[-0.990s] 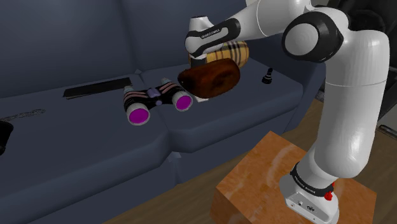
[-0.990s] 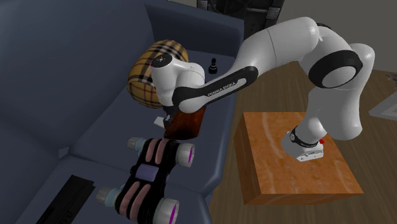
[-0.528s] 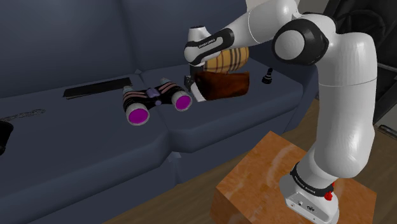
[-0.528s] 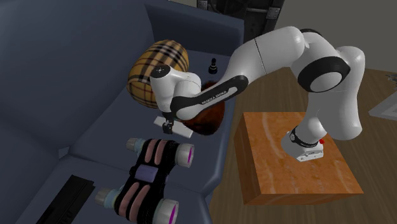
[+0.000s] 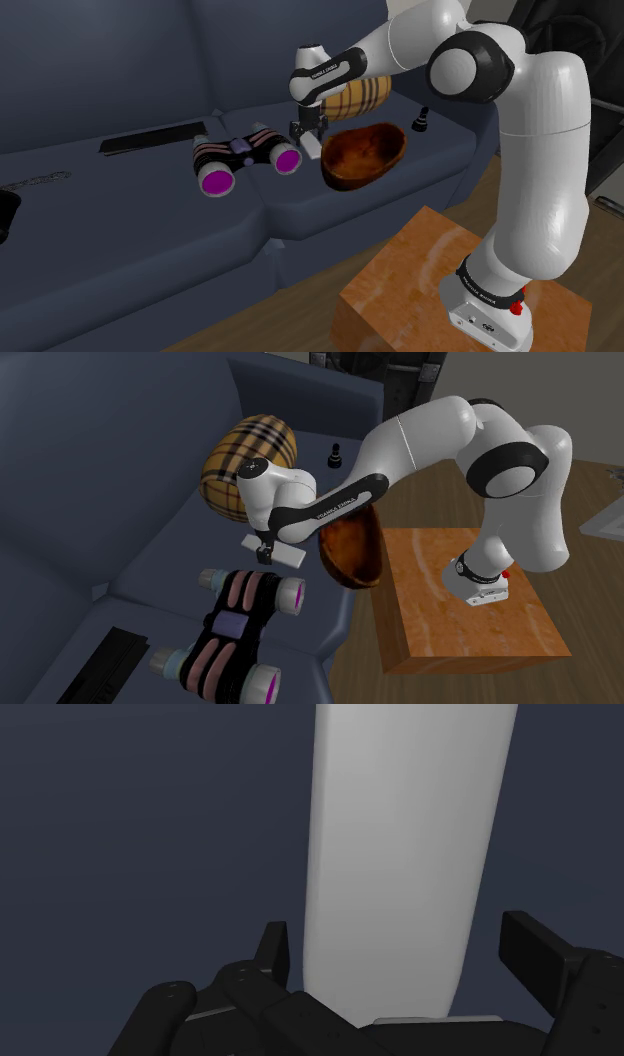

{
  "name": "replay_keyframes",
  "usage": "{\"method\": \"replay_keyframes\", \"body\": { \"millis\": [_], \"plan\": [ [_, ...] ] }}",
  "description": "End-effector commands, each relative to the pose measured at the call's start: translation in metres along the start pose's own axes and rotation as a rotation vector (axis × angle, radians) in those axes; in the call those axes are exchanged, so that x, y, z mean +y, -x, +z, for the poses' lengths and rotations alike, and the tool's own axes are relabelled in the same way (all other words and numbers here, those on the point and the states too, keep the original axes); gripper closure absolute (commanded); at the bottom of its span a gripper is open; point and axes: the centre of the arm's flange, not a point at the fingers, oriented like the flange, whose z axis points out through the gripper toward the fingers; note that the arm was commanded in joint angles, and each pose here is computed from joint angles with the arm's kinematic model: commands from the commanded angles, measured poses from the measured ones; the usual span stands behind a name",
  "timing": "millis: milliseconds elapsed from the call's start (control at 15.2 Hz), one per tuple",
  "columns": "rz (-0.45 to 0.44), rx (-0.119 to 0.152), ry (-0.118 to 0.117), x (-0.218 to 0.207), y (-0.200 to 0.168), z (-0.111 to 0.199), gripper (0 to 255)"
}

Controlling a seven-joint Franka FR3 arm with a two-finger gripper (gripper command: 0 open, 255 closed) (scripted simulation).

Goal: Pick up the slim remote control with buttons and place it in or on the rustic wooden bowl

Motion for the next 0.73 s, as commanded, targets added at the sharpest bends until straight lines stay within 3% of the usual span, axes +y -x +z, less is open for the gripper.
{"method": "replay_keyframes", "body": {
  "millis": [0, 66, 660],
  "plan": [
    [0.0, 0.0, 0.0, 0.0, 0.0, 0.0, 0],
    [0.0, 0.0, 0.0, 0.0, 0.0, 0.0, 255],
    [0.0, 0.0, 0.0, 0.0, 0.0, 0.0001, 255]
  ]
}}
